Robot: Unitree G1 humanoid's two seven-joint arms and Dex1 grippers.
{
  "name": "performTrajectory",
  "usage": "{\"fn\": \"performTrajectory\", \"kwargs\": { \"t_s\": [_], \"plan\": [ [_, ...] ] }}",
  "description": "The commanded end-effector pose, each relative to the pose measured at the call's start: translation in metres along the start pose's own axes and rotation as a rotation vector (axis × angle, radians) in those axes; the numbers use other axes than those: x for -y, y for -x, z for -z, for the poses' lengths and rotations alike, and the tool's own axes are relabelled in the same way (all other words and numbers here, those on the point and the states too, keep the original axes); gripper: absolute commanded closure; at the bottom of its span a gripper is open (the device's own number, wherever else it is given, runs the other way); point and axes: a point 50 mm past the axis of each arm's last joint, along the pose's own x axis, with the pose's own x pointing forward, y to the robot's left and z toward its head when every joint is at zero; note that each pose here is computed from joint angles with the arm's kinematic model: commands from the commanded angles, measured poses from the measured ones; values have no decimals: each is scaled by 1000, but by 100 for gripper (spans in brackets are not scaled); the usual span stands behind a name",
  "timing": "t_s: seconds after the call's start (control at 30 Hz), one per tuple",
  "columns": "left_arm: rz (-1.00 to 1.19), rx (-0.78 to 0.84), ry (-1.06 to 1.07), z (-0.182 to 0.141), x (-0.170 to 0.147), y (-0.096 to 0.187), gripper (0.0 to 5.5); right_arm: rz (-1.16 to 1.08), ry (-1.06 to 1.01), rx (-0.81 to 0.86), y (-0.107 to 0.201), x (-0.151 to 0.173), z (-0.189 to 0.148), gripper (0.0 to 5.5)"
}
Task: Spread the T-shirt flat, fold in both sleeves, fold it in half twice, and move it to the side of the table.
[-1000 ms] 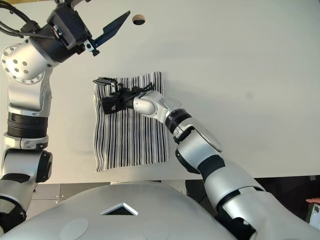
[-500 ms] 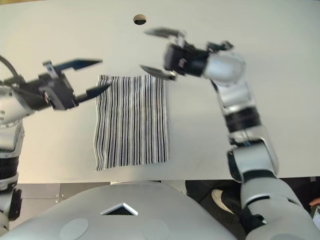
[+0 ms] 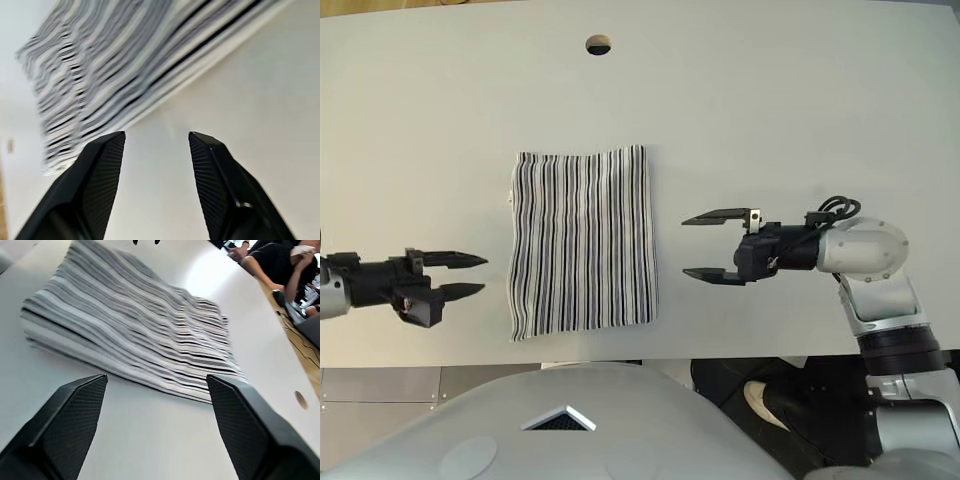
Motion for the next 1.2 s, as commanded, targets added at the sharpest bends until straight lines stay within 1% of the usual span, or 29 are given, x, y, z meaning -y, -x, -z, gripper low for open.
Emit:
{"fn": "performTrajectory", "kwargs": {
  "t_s": [0.03, 0.1, 0.3, 0.4, 0.57, 0.8, 0.9, 0.97, 1.0, 1.1, 1.13, 1.2],
  "plan": [
    [44, 8, -7, -3, 12, -7, 315, -49, 34, -50, -2, -9, 9, 184],
    [56, 21, -4, -5, 16, -11, 315, -58, 46, -63, -3, -14, 12, 184],
    [60, 41, 5, -13, 25, -17, 315, -66, 80, -76, -9, -14, 20, 184],
    [40, 54, -12, -14, 23, -22, 315, -58, 95, -83, -11, -15, 23, 184],
    [-2, 97, -60, -17, 12, -39, 315, -63, 107, -80, -14, -14, 24, 184],
    [-18, 104, -92, -18, 10, -46, 315, -72, 116, -67, -16, -12, 26, 184],
    [-12, 108, -88, -20, 13, -47, 362, -84, 132, -38, -20, -12, 23, 179],
    [0, 111, -92, -19, 14, -48, 400, -103, 167, -6, -24, -19, 19, 179],
    [4, 112, -93, -19, 14, -48, 407, -103, 172, 16, -27, -22, 16, 179],
    [11, 114, -94, -19, 16, -48, 470, -93, 227, 88, -38, -30, 8, 179],
    [12, 114, -96, -19, 16, -48, 472, -93, 249, 110, -42, -31, 5, 179],
    [10, 113, -99, -19, 16, -48, 500, -95, 271, 132, -46, -34, 3, 179]
  ]
}}
